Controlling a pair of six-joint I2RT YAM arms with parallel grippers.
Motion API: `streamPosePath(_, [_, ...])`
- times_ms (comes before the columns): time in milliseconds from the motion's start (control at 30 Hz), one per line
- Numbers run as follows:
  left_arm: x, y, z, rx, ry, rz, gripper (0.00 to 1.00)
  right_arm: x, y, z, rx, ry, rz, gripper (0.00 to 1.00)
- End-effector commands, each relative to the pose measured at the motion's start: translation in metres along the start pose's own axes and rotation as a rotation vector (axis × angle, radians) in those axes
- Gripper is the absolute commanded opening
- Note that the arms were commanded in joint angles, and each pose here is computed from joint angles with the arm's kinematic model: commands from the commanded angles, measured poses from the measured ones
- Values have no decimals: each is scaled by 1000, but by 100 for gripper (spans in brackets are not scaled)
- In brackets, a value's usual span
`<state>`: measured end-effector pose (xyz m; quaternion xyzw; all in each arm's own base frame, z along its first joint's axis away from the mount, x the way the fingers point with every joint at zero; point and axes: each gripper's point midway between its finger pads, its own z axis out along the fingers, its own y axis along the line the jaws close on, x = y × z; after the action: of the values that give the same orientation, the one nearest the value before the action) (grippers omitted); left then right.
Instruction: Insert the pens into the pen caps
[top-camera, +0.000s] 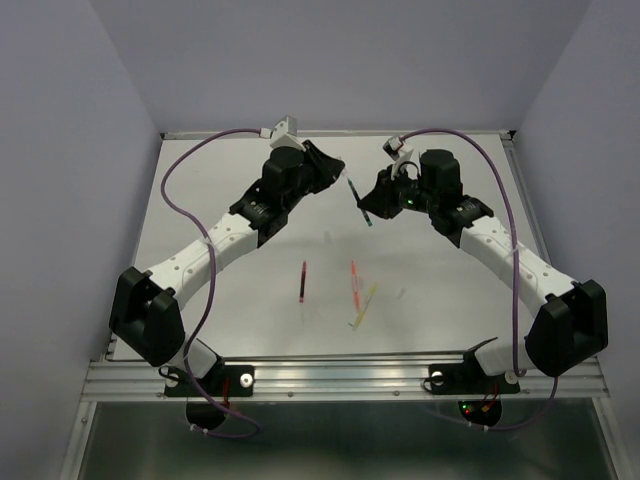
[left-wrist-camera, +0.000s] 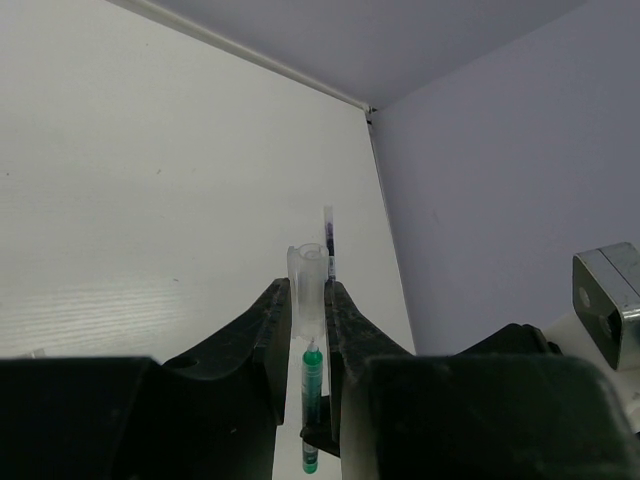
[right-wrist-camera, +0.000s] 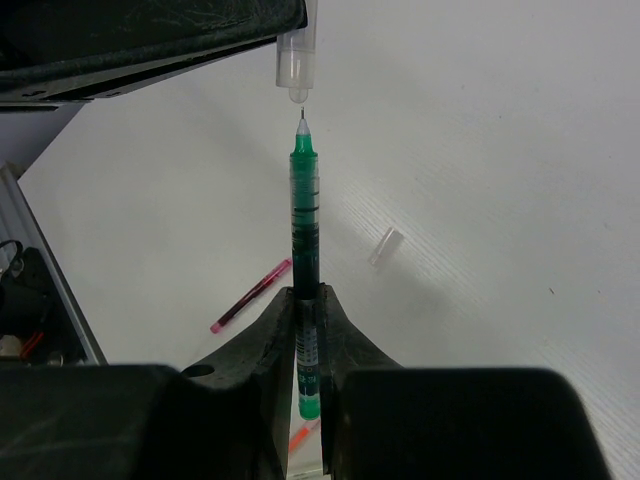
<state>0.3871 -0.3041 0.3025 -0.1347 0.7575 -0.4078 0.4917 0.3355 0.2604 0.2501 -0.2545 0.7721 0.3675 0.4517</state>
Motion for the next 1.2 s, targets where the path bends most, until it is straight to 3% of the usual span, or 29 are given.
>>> streamPosePath(0, [-20,-13,0,27,-54,1,0,-31,15,-10,-26,-73,-71,5])
streamPosePath(1167, [-15,-22,2,81,-24,-13,0,-27,5,1,-9,-45,-62,5])
